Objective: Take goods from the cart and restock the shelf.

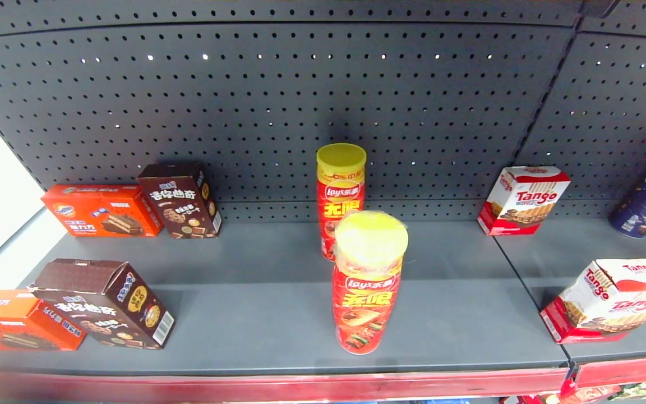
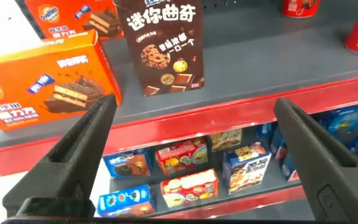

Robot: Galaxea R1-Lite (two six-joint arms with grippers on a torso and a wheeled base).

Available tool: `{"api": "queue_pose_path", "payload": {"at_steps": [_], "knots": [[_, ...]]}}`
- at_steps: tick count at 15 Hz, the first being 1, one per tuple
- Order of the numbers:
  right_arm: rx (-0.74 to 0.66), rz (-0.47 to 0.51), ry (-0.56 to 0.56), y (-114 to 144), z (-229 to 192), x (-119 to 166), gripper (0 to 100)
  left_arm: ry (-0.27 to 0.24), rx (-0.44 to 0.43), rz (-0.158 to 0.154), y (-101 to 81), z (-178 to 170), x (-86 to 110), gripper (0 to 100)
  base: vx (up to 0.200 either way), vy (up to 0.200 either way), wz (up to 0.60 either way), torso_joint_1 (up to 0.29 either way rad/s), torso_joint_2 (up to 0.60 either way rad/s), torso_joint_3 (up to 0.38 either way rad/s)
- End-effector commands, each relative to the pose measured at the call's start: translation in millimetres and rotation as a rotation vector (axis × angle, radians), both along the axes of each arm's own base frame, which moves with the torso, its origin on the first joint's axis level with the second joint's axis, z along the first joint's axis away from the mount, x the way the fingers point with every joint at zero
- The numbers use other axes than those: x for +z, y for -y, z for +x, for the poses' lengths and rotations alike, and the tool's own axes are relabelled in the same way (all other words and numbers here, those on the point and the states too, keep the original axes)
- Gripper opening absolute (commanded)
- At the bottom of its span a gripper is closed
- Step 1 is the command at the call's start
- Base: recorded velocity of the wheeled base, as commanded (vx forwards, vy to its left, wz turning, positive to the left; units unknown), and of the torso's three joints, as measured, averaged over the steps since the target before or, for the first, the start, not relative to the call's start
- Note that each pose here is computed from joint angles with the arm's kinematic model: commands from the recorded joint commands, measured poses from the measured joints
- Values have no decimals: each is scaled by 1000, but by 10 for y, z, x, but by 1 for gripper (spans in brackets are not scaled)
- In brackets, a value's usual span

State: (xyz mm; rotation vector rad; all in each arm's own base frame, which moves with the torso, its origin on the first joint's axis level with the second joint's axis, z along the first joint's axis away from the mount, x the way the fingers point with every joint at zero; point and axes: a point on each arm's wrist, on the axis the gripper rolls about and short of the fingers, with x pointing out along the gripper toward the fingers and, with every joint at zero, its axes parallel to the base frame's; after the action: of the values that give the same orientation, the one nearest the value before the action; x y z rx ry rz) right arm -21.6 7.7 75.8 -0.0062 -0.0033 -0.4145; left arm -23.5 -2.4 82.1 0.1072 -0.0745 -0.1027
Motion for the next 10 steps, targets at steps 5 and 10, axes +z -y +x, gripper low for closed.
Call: {"api": "queue_pose_path", "payload": {"at_steps": [5, 10], "knots": [[0, 0, -2, 0, 1, 0, 100, -77, 38, -42, -10, 5, -69, 100, 0, 0, 0, 0, 0, 0], [77, -22, -9, 5, 0, 2, 100, -77, 28, -40, -8, 6, -71, 100, 0, 0, 0, 0, 0, 0]]}}
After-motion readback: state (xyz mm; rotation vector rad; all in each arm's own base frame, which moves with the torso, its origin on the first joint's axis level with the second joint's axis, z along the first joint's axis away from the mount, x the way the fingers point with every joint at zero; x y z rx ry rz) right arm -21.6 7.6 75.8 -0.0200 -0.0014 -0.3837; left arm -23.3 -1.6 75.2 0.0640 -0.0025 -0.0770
